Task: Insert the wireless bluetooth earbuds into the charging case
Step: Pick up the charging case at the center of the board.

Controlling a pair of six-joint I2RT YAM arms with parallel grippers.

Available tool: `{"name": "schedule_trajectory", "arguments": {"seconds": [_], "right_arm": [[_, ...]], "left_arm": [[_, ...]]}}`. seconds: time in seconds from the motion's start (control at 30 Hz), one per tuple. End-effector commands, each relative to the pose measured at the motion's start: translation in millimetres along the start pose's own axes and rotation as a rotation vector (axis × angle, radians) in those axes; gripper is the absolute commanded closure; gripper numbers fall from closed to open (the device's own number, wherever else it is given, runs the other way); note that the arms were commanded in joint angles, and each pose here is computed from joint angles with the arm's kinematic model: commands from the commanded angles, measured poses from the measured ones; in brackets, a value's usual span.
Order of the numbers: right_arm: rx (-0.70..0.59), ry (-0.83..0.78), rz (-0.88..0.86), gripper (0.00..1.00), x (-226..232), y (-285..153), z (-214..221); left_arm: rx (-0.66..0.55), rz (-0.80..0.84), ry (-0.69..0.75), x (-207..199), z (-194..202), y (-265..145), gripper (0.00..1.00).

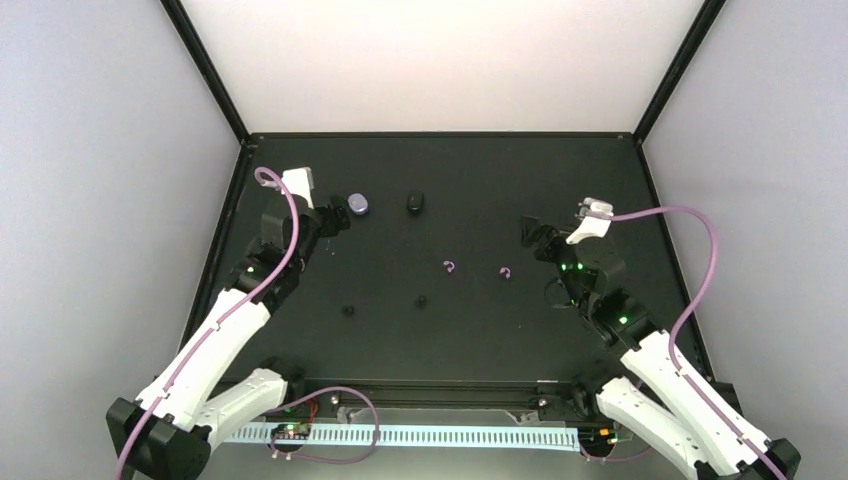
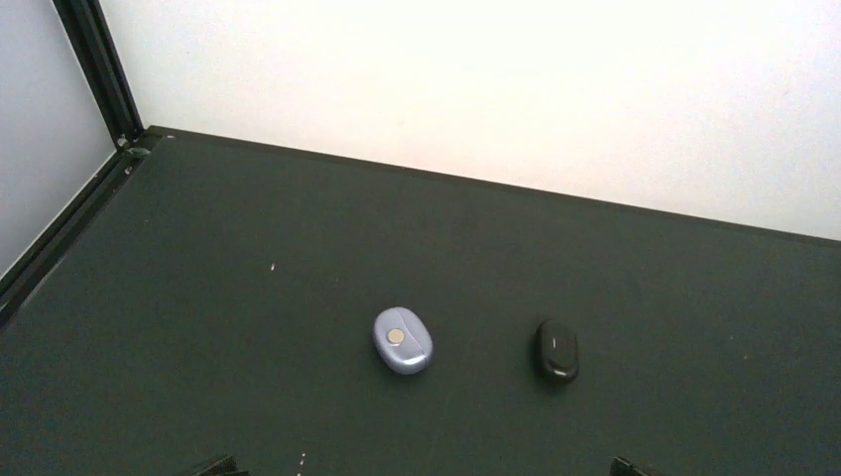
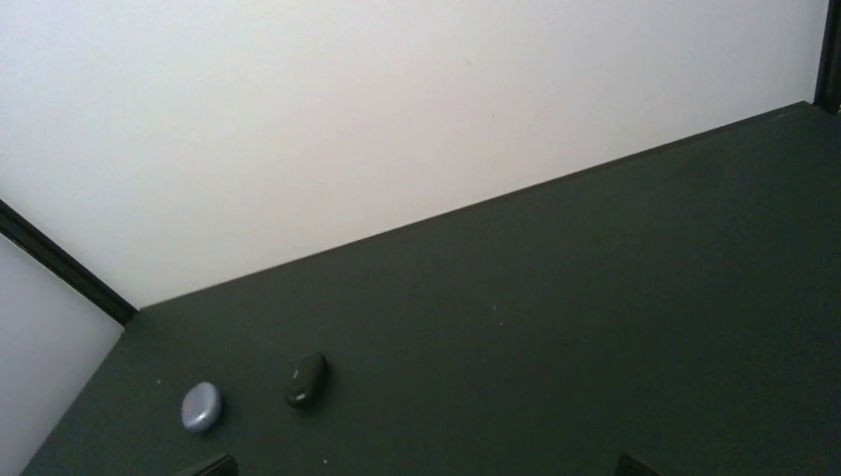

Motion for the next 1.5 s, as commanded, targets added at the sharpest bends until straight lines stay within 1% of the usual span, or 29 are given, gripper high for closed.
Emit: {"name": "schedule_trajectory", "arguments": {"seconds": [0.0,0.13,0.37,0.43,0.5,0.57,0.67,0.77,0.83,0.97,1.07,1.17,1.33,1.47], "right_arm": [[0.004,-0.027,-0.025,0.0,9.2,4.1,-3.7],[0.004,-0.042,-0.046,0.0,10.1,3.9,-1.9],[0.016,-0.06,-0.073,0.0,21.6,10.6,-5.8],[0.027,-0.057,-0.07,0.0,27.2,16.3,-7.8],[0.056,-0.055,-0.073,0.0,32.5,24.0,-5.2],[0.086,-0.043,-0.085,0.0,37.4,30.9,-1.2],[0.136,-0.034,-0.105,0.0,43.7,40.9,6.5],[0.176,-0.033,-0.105,0.0,47.8,50.9,13.4],[0.215,-0.042,-0.104,0.0,50.6,57.5,19.2],[0.297,-0.061,-0.08,0.0,51.5,74.4,36.9],[0.361,-0.057,-0.058,0.0,53.6,93.2,54.1],[0.418,-0.046,-0.031,0.0,59.6,120.9,75.6],[0.475,-0.05,0.002,0.0,78.5,177.3,100.9],[0.517,-0.077,0.069,0.01,91.7,229.1,119.0]], "left_arm": [[-0.03,0.012,0.007,-0.1,-4.3,-6.2,0.01],[-0.046,0.021,0.006,-0.6,-5.6,-7.2,0.01],[0.009,-0.004,-0.01,-0.6,4.1,3.3,0.01],[0.009,-0.044,-0.027,4.4,6.6,2.6,0.01],[0.009,-0.122,-0.084,14.7,11.9,1.0,0.01],[0.025,-0.126,-0.107,18.3,15.6,4.3,0.01],[0.127,-0.118,-0.157,20.7,18.0,18.4,0.01],[0.244,-0.084,-0.186,15.8,20.0,42.1,0.01],[0.29,-0.061,-0.19,9.7,19.2,54.6,0.01],[0.357,-0.069,-0.194,5.0,21.0,73.6,0.01],[0.393,-0.088,-0.193,6.8,27.3,81.7,0.01],[0.425,-0.074,-0.182,6.2,26.9,77.8,0.01],[0.415,-0.071,-0.159,10.7,31.1,62.4,0.01],[0.366,-0.061,-0.14,15.8,34.1,44.8,0.01]]}}
Point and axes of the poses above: each gripper's point midway between its finger pads, its own y axis out along the fingers, its own x axis along the line the jaws close on, z = x × y, the point moved 6 cm from there along -y, back along the fingers, and after that the axes turned 10 degrees about y, right-handed, at the moved point
